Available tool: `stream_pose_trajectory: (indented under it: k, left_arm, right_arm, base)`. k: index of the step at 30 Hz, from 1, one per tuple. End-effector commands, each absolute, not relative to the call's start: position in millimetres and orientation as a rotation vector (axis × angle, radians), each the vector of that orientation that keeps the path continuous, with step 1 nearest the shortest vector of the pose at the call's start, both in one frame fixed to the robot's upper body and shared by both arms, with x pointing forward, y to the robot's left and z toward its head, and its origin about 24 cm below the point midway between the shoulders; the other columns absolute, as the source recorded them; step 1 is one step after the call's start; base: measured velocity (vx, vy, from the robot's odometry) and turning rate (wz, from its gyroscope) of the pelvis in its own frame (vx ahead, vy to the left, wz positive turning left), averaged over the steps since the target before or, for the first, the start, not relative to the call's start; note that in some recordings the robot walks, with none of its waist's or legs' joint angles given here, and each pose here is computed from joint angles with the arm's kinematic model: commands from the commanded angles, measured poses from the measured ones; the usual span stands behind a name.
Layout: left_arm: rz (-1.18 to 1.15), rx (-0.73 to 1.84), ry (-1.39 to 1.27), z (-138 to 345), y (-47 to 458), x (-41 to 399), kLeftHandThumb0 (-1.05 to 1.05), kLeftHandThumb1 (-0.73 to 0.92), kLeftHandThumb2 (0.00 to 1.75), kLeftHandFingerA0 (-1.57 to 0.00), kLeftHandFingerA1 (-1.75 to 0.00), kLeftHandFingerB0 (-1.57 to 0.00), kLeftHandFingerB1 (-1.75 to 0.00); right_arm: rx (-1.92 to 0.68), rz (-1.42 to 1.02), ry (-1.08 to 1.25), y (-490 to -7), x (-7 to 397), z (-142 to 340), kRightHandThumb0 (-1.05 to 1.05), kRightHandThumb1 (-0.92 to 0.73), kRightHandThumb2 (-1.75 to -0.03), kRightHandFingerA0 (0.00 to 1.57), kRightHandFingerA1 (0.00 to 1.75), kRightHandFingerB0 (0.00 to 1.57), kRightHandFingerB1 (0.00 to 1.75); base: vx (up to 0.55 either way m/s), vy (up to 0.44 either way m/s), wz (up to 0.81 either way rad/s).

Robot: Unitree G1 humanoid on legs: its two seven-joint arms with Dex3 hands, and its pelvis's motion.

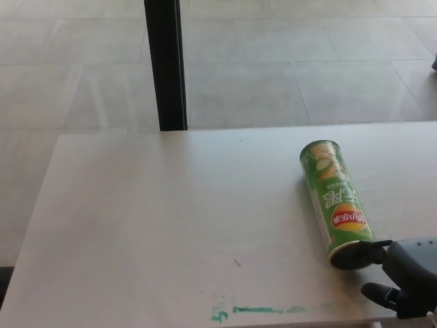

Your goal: Use the right hand as a fist to push the chips tray inside its container kept in the middle of the desk

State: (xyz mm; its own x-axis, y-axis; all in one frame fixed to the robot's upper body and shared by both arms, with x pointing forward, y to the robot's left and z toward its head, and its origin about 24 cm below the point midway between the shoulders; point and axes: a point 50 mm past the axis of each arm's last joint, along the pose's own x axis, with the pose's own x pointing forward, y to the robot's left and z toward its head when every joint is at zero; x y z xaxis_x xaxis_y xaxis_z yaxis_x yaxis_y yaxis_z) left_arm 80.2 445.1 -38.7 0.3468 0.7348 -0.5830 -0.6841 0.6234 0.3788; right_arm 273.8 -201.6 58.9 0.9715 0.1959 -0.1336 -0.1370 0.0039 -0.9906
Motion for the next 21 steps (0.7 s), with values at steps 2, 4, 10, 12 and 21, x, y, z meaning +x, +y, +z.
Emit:
stream_pose_trajectory:
  k: [2,4,10,12,21]
  left_arm:
    - [0.932,0.085,0.788,-33.9,449.5,79.1,-0.72,0.92,0.7,-0.57,-0.62,-0.48,-0.5]
    - [0.92,0.096,0.792,-33.8,449.6,78.5,-0.7,0.92,0.68,-0.56,-0.6,-0.46,-0.49]
    - [0.922,0.089,0.79,-33.7,449.4,80.2,-0.72,0.92,0.69,-0.55,-0.6,-0.46,-0.49]
    - [0.911,0.117,0.792,-33.4,449.1,81.1,-0.72,0.92,0.72,-0.59,-0.6,-0.46,-0.49]
    - [0.94,0.079,0.783,-32.2,450.5,82.0,-0.71,0.92,0.69,-0.57,-0.62,-0.46,-0.5]
  right_arm:
    - [-1.553,0.263,-0.045,-205.1,268.1,67.5,-0.62,-0.86,-0.68,0.85,1.37,0.43,0.41]
    - [-1.531,0.333,-0.039,-204.6,260.7,71.6,-0.62,-0.86,-0.66,0.87,1.32,0.5,0.44]
    - [-1.426,0.556,0.013,-202.1,242.4,89.2,-0.59,-0.83,-0.65,0.85,1.09,0.6,0.46]
    - [-1.374,0.635,0.032,-199.7,235.9,97.0,-0.58,-0.8,-0.64,0.88,0.94,0.63,0.46]
    - [-1.277,0.902,0.125,-179.2,211.9,132.7,-0.57,-0.77,-0.64,0.8,0.7,0.55,0.45]
  base:
    - [0.0,0.0,0.0]
    - [0.0,0.0,0.0]
    - [0.01,0.001,0.01]
    - [0.0,0.0,0.0]
    - [0.0,0.0,0.0]
